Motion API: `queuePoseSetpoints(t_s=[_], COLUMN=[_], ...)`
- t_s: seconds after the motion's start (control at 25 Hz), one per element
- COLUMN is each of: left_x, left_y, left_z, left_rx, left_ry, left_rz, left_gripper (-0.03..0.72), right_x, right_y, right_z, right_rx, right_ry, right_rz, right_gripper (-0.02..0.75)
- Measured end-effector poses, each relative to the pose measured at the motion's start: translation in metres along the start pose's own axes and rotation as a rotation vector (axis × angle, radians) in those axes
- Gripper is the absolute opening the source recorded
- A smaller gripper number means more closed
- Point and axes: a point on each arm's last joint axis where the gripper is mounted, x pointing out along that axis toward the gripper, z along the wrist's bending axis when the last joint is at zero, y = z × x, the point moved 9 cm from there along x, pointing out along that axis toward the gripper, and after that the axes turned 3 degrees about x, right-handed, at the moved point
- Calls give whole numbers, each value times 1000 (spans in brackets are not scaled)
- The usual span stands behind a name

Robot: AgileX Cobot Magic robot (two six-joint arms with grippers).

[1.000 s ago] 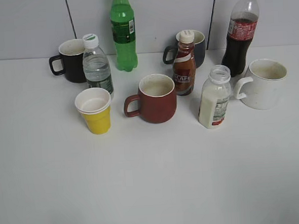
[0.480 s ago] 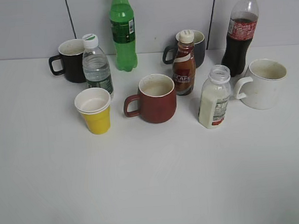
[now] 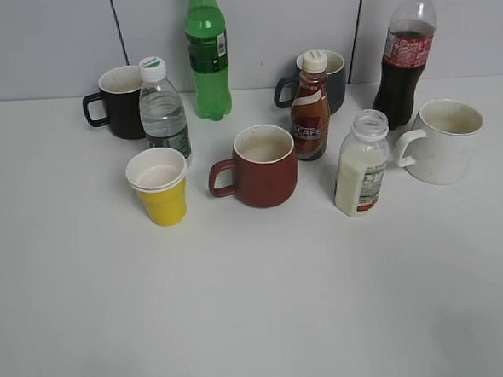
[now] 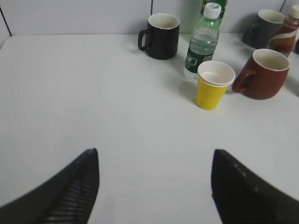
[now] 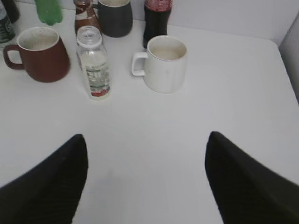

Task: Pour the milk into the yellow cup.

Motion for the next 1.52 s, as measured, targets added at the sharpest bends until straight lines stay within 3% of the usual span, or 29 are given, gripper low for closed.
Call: queuePoseSetpoints(t_s=[0.04, 0.24, 0.32, 0.56, 0.76, 0.8, 1.08, 1.28, 1.52], left_x=[0, -4, 5, 74, 125, 150, 246, 283, 294], left_y=[0, -64, -78, -106, -121, -121, -79, -23, 15], left_z=[0, 0, 1, 6, 9, 11, 12, -5, -25], left_rx=[0, 0, 2, 4, -7, -6, -45, -19, 57], left_ry=[0, -1, -6, -23, -29, -34, -27, 22, 109], left_rz=[0, -326, -371, -362, -367, -359, -231, -104, -91], left_gripper=[568, 568, 568, 568, 568, 568, 568, 568, 568], right_x=[4, 24, 32, 76, 119, 128, 190, 225, 248], right_y=[-6, -37, -45, -56, -65, -66, -53, -36, -9], right_z=[3, 9, 11, 17, 8, 6, 1, 33, 72], right_rx=[-7, -30, -51, -70, -28, -18, -7, -68, -147], right_ry=[-19, -82, -103, -138, -87, -72, -11, -67, -147], right_rz=[-14, -111, -129, -96, -103, -107, -69, -54, -14], right_gripper=[586, 585, 585, 585, 586, 586, 586, 586, 585])
